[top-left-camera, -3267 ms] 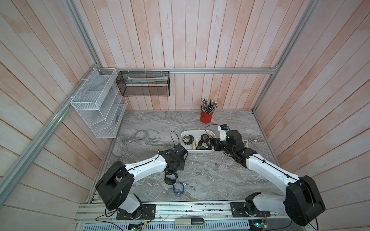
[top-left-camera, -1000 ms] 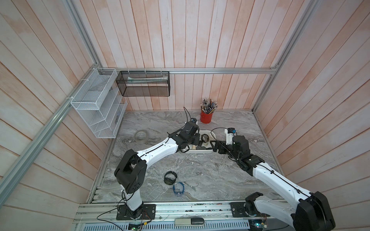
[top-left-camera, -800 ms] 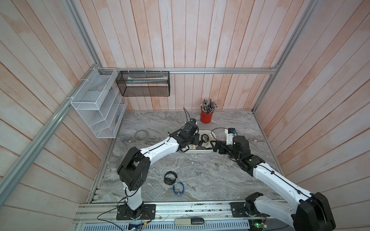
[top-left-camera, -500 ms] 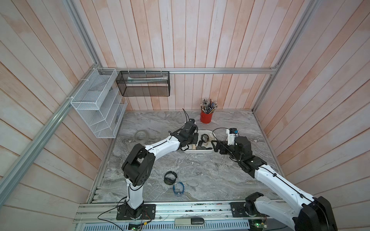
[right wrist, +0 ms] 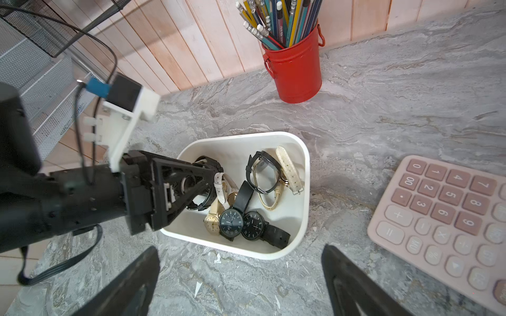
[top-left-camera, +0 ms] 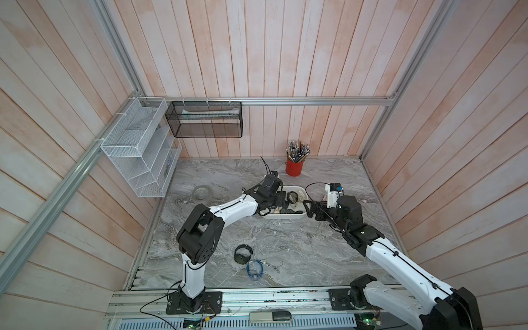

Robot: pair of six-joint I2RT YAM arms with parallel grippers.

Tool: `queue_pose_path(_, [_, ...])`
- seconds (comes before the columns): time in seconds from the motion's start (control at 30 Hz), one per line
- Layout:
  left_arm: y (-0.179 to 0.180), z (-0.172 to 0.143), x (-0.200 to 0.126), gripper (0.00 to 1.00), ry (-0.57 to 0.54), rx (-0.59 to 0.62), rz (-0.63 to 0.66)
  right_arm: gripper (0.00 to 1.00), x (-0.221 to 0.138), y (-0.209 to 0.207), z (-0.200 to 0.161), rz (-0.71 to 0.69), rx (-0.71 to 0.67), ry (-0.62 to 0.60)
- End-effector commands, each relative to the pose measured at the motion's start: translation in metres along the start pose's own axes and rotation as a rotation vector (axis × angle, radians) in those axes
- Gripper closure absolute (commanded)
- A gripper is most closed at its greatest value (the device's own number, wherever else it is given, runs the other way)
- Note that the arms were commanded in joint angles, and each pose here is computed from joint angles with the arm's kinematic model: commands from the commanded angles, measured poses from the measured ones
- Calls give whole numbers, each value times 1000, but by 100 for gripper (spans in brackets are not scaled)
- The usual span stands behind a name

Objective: Put the watch into the storage box
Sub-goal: Place the watch in the storage box.

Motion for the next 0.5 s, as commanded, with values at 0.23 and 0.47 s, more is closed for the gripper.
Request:
queue_pose_path(0.23, [-5,23,-150,0,-363,-74,-275,6,12,1,14,8,-11,1])
queue_pose_path(0.47, [73,-50,-207,0,-451,-233,-177,6,30,7,4,62,28,68])
Point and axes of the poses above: each gripper's point midway between its finger pads, its own x axis out along the fingers, its own y axis along the line the jaws close on, z = x × y, the point moved 9 cm from there along -x, back along the fingers, and after that the axes turned 15 degrees about -x, right-handed, at the moved point
